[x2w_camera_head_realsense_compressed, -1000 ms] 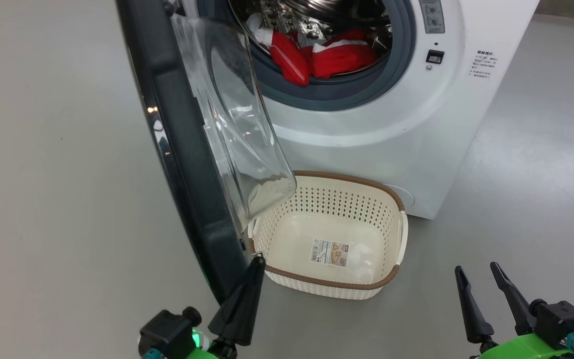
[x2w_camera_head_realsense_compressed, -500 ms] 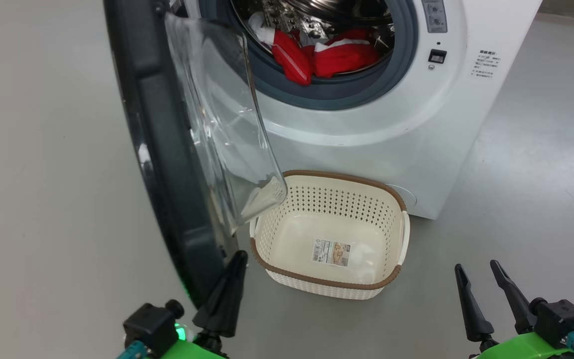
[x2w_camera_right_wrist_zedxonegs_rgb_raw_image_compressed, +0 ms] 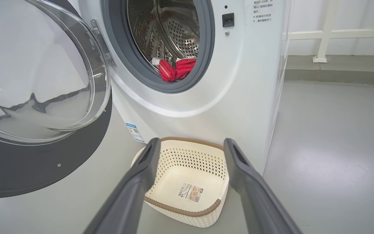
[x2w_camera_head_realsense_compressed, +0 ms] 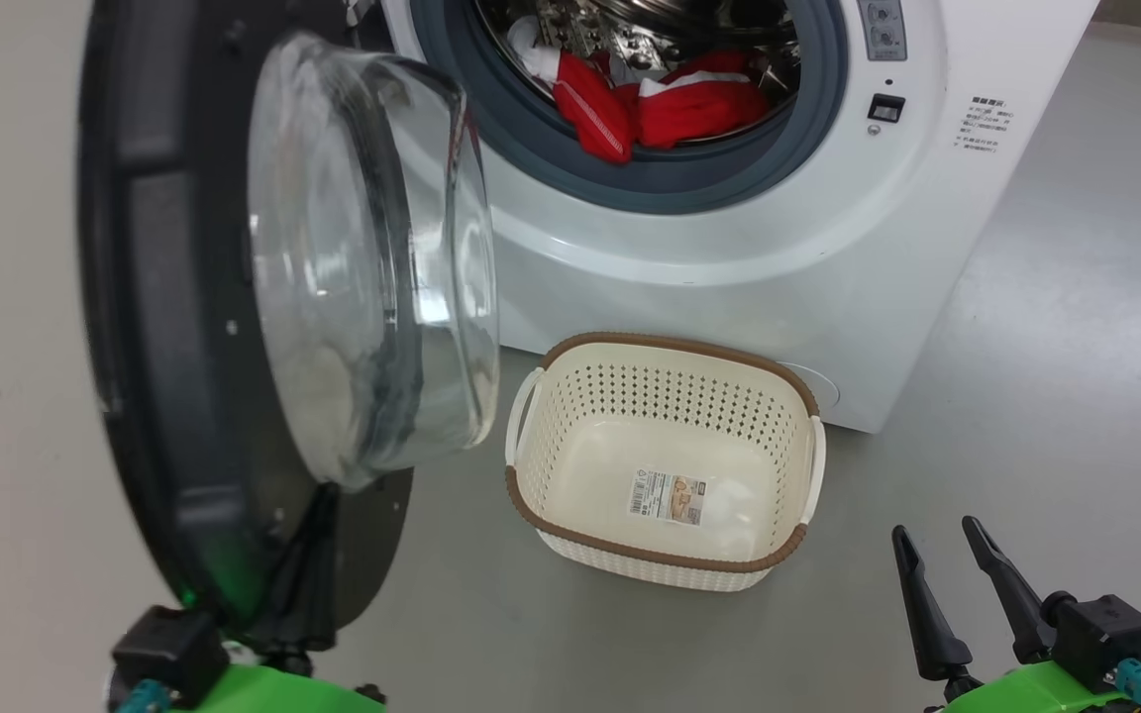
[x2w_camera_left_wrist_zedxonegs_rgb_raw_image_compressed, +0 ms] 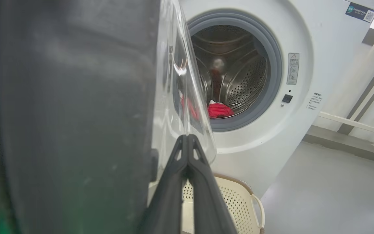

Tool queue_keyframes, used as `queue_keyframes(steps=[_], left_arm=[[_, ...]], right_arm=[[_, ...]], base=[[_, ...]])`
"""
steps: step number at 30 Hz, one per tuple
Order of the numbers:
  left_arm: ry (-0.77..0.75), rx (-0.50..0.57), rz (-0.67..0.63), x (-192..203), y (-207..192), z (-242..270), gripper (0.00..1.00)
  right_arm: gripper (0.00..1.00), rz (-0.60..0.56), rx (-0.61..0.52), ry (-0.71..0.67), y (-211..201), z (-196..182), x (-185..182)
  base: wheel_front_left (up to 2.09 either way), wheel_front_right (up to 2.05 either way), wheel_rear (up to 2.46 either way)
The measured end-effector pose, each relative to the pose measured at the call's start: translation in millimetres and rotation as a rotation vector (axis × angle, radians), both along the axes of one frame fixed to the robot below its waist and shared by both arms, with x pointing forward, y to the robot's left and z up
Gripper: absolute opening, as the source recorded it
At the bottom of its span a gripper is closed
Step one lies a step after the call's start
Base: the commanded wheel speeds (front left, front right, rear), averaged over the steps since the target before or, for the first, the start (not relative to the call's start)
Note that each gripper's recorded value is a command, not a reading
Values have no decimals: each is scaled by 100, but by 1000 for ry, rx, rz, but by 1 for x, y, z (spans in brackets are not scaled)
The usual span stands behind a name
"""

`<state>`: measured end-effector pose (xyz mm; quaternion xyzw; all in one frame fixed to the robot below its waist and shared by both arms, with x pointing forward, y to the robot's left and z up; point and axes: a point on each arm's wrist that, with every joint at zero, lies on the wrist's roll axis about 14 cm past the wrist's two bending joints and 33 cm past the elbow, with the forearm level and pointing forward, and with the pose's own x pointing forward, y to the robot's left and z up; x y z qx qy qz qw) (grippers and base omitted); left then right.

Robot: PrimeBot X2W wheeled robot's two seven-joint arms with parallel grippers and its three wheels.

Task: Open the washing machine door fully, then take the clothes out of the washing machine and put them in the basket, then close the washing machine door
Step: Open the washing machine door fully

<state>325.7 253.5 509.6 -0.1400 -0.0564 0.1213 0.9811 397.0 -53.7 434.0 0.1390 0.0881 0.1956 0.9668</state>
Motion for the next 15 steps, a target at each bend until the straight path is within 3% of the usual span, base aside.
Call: queue_keyframes(steps=[15], left_arm=[[67, 76, 208, -20, 68, -11, 0]], right_arm=[[100, -7, -6, 15, -5, -7, 2]], base=[[0, 0, 0]])
